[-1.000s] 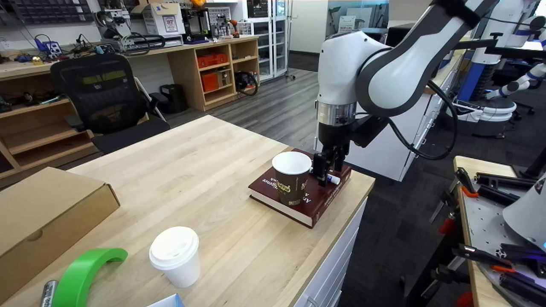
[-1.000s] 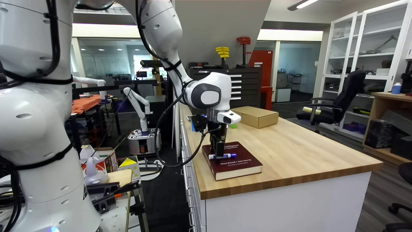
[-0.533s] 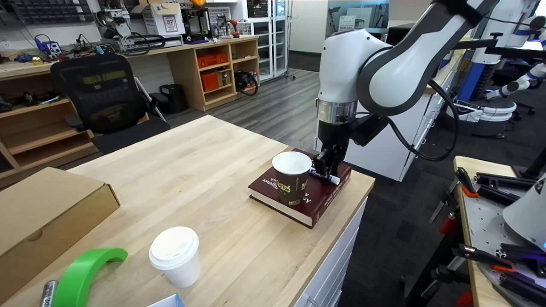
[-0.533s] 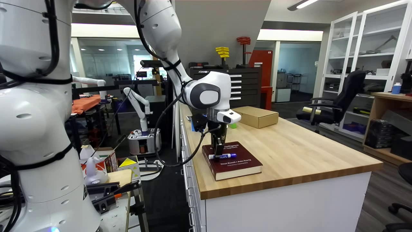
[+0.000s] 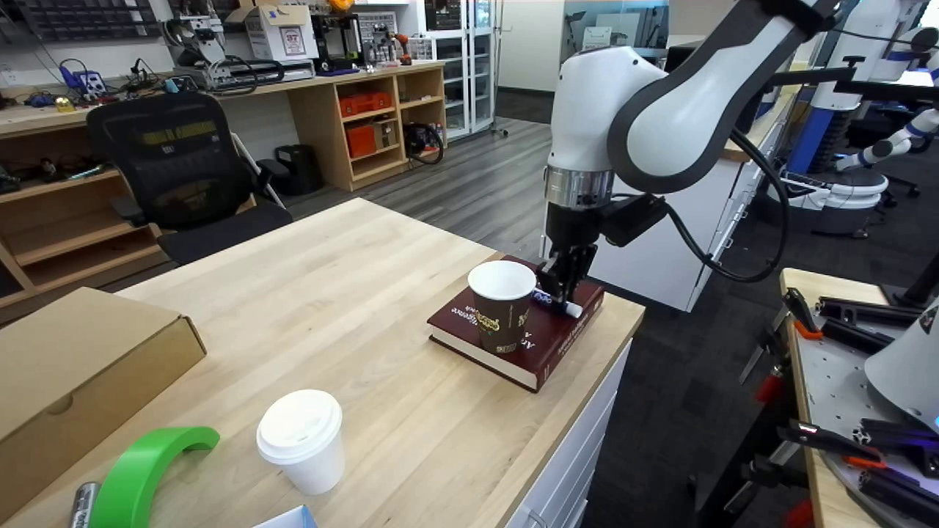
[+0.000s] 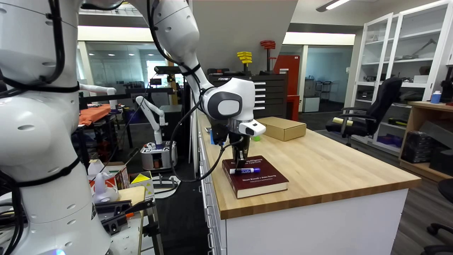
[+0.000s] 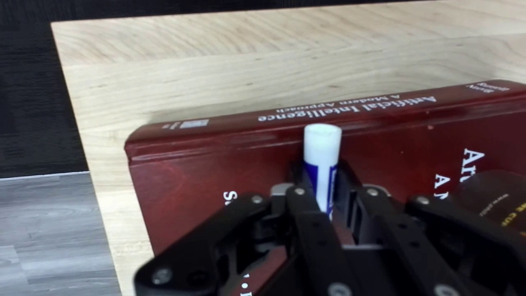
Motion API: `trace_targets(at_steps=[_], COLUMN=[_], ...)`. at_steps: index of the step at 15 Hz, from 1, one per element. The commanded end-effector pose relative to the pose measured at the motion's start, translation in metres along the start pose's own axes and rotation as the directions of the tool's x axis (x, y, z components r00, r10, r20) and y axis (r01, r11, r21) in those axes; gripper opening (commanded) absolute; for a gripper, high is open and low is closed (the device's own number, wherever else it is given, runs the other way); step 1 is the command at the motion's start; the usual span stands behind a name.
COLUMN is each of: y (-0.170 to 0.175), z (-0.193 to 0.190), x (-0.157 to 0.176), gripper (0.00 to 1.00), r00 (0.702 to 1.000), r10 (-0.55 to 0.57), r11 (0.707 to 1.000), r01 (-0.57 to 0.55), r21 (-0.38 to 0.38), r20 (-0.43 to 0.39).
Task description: Put the marker in the cup
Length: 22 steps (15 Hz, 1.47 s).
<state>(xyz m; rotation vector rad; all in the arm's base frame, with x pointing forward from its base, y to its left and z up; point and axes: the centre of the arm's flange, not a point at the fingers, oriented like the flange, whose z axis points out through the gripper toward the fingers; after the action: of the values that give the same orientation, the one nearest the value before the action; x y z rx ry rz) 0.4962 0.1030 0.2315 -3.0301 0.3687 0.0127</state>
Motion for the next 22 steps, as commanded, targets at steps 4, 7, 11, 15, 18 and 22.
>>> trace_targets(at_steps=[4,7,11,15,18,22], y=[0.018,0.022,0.019,0.008,-0.004,-0.028], z=[-0.044,-0.069,-0.105,-0.142,-0.171,-0.198], x=[-0.004,0.001,0.007,0.014,0.019,0.027], gripper=[0.05,0.05,0.05,0.05,0.05,0.05], r00=[0.997,0.991,0.982,0.970,0.952,0.911], r10=[-0.020,-0.060,-0.142,-0.220,-0.295,-0.412], r11=[0.999,0.995,0.985,0.969,0.947,0.899], r01=[0.017,0.050,0.127,0.204,0.280,0.408], r21=[-0.041,-0.085,-0.118,-0.142,-0.158,-0.157], r20=[-0.073,-0.116,-0.127,-0.105,-0.082,0.006])
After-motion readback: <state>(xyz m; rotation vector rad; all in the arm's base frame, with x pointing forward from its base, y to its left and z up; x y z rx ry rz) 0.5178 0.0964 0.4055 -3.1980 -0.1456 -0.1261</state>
